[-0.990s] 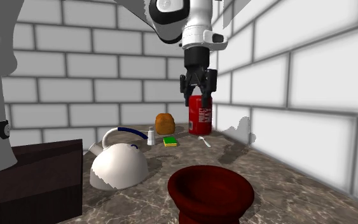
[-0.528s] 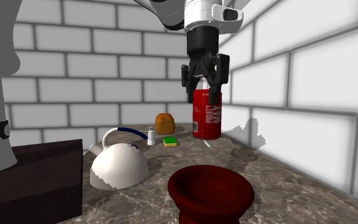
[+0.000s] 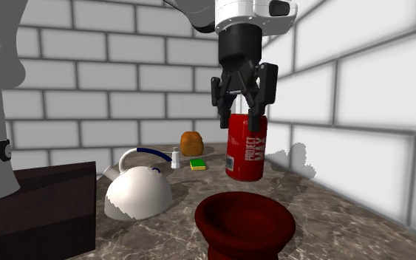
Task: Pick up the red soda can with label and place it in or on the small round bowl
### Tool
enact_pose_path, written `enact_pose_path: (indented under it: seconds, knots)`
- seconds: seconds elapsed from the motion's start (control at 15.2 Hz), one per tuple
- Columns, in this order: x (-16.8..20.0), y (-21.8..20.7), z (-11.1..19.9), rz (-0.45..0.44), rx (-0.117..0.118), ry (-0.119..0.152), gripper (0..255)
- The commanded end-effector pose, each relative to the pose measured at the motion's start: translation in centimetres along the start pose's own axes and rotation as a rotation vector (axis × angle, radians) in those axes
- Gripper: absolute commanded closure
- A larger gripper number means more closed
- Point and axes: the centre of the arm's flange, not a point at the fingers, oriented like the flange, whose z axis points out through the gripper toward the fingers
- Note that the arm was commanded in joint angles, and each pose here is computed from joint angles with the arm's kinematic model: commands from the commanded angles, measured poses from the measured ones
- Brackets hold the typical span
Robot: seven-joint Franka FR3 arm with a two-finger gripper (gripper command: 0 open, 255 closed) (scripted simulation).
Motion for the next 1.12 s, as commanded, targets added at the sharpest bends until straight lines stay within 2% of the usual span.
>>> enact_pose_path:
  seconds: [0.0, 0.79, 1.06]
  knots:
    - [-0.1, 0.0, 1.0, 0.000, 0.000, 0.001, 255]
    - [-0.1, 0.0, 7.8, 0.000, 0.000, 0.001, 255]
    - [-0.1, 0.0, 7.8, 0.000, 0.000, 0.001, 255]
